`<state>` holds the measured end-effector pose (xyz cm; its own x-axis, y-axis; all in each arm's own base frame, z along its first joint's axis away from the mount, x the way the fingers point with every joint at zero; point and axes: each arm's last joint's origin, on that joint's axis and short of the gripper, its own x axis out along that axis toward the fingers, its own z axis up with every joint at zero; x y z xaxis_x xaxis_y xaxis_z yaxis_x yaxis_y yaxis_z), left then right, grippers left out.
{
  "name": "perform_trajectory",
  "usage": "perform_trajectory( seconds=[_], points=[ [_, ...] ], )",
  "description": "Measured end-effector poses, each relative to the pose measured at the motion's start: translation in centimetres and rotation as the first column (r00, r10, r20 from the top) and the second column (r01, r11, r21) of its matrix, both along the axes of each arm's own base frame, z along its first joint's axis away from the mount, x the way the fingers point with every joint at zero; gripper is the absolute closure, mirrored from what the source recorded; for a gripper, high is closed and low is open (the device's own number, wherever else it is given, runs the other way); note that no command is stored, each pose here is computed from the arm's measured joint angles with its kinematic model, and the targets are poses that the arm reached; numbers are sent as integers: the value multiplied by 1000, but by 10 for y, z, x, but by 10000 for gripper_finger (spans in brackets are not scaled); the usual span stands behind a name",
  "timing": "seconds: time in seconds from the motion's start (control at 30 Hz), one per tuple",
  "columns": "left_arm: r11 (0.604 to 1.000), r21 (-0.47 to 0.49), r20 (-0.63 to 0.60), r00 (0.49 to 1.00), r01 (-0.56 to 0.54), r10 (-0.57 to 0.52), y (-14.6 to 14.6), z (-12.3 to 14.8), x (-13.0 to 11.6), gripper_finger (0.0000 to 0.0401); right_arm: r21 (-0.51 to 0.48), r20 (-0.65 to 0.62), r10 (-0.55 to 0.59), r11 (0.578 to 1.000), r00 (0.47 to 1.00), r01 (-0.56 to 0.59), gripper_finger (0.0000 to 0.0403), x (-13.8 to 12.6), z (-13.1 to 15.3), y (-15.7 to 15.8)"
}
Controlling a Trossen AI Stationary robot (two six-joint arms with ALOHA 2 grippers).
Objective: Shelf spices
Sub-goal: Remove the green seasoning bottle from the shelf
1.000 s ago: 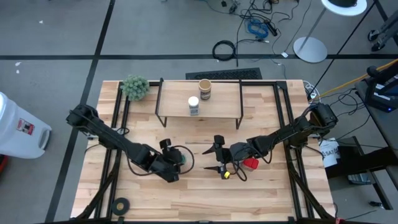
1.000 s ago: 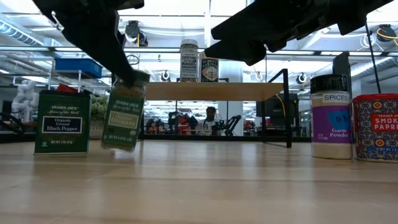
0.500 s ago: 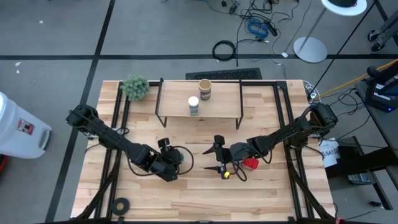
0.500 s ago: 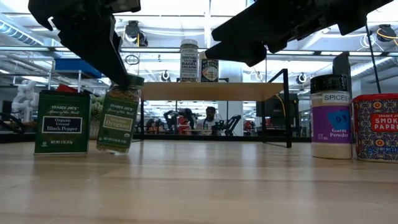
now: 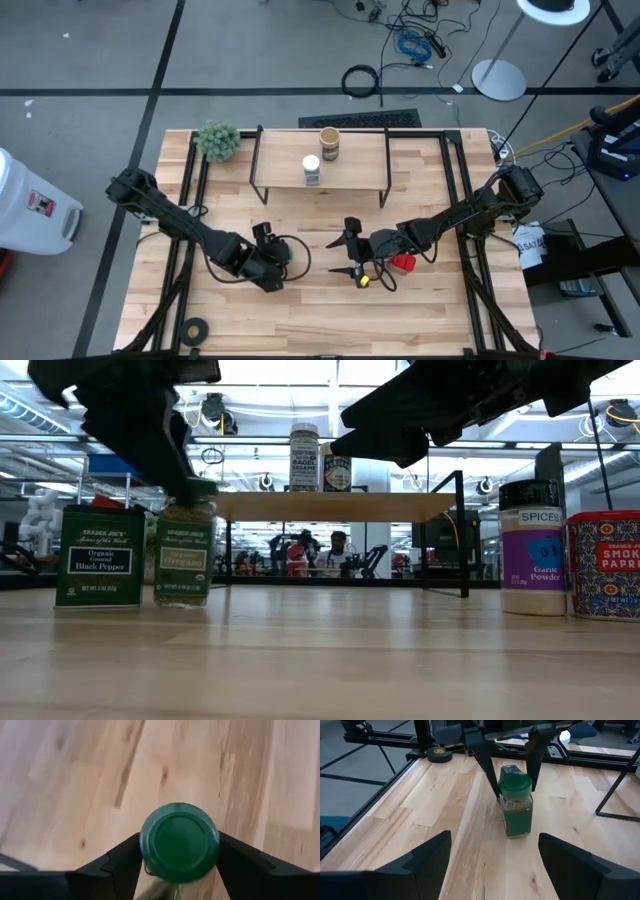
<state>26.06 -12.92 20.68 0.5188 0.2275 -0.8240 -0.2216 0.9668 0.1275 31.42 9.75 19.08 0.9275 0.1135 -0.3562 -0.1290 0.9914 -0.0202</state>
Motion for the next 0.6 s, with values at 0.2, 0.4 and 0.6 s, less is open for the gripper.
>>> perform_trajectory(
  seconds=[0.2,0.4,0.6],
  points=[
    [1000,-19,-54,998,16,-17,0,-3,-3,154,0,0,0,1000,1000,0,115,0,0,0],
    [1000,-25,-45,999,15,-16,0,-3,-2,153,0,-1,0,1000,1000,0,115,0,0,0],
    [1000,-7,-37,999,8,-9,1,-2,-2,152,0,-1,0,1000,1000,0,115,0,0,0]
  ],
)
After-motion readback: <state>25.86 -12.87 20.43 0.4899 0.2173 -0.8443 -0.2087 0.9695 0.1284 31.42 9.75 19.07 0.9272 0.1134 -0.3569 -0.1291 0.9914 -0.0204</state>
